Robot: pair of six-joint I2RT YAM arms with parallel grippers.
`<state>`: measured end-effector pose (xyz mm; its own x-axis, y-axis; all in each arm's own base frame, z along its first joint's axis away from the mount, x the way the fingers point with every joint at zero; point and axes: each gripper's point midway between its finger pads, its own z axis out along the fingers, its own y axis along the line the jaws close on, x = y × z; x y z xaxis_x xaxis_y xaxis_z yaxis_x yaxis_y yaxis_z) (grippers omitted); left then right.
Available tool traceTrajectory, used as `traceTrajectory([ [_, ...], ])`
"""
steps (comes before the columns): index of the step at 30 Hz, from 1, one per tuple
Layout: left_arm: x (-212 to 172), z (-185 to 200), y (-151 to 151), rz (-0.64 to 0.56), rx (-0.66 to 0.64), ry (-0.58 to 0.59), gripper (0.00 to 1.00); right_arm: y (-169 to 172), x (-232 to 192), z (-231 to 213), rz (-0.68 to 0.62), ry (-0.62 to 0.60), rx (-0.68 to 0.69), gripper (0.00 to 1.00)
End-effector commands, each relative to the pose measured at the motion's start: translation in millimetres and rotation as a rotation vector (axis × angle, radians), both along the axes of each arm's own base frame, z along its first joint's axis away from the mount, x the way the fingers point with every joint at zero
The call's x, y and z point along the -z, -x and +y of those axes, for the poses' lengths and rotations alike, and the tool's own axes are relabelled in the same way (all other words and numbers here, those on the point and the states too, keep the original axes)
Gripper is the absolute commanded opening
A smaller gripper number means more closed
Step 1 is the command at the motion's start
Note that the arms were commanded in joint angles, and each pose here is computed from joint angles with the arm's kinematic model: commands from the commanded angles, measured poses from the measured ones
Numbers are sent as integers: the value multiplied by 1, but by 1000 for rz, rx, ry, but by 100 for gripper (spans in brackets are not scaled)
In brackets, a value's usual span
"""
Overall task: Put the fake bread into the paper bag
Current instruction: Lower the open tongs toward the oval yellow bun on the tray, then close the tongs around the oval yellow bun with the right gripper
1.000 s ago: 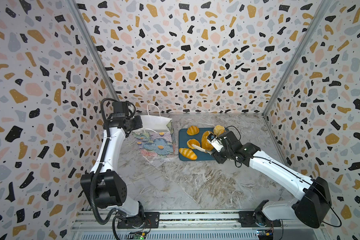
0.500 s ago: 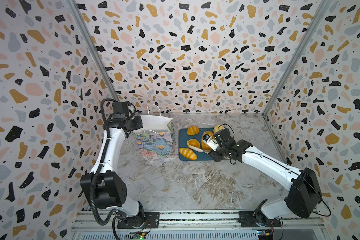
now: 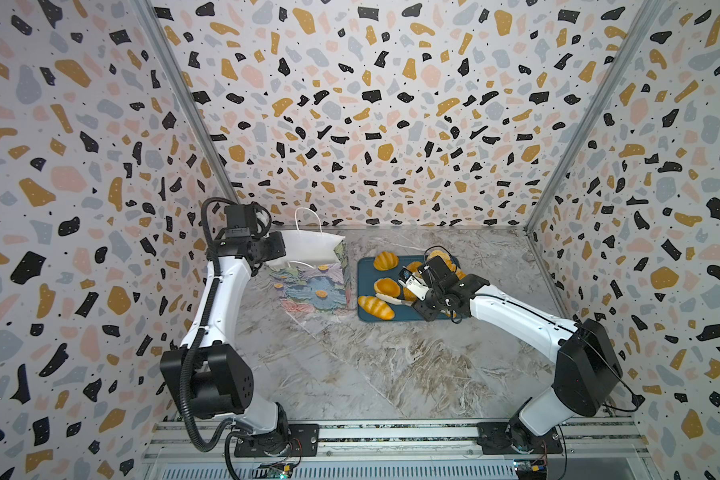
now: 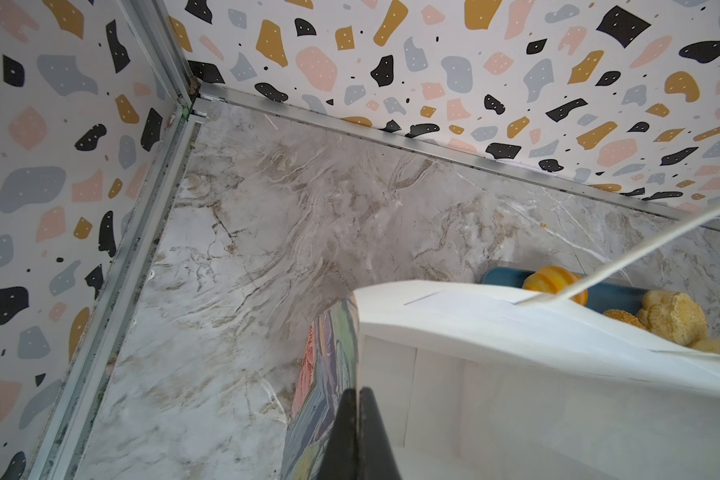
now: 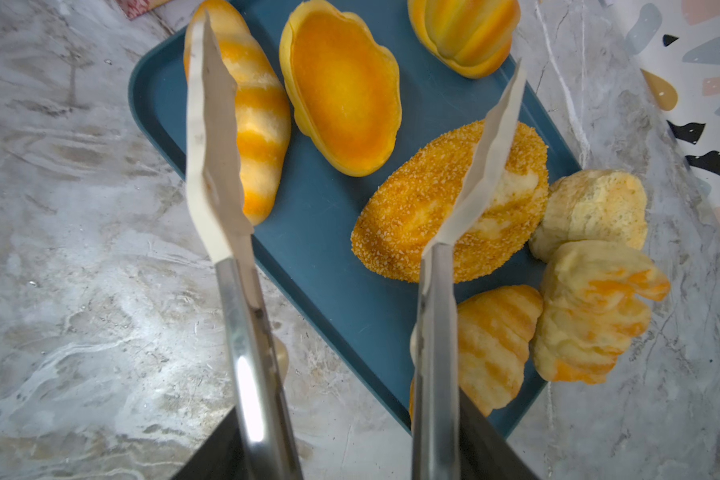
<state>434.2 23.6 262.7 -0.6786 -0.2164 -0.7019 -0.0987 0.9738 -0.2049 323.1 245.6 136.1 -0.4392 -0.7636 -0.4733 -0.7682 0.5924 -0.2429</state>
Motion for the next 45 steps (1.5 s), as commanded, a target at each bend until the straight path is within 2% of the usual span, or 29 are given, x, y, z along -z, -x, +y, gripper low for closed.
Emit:
traceTrajectory([
  [1,-2,-5,1,-18,16,12,0,-10,-19,8,-52,-19,-15,63],
  [32,-1,-8,1,-21,26,27,0,-36,16,13,29,81,3,58],
  [45,-2,-9,1,-23,27,30,0,-51,5,-5,40,34,88,57],
])
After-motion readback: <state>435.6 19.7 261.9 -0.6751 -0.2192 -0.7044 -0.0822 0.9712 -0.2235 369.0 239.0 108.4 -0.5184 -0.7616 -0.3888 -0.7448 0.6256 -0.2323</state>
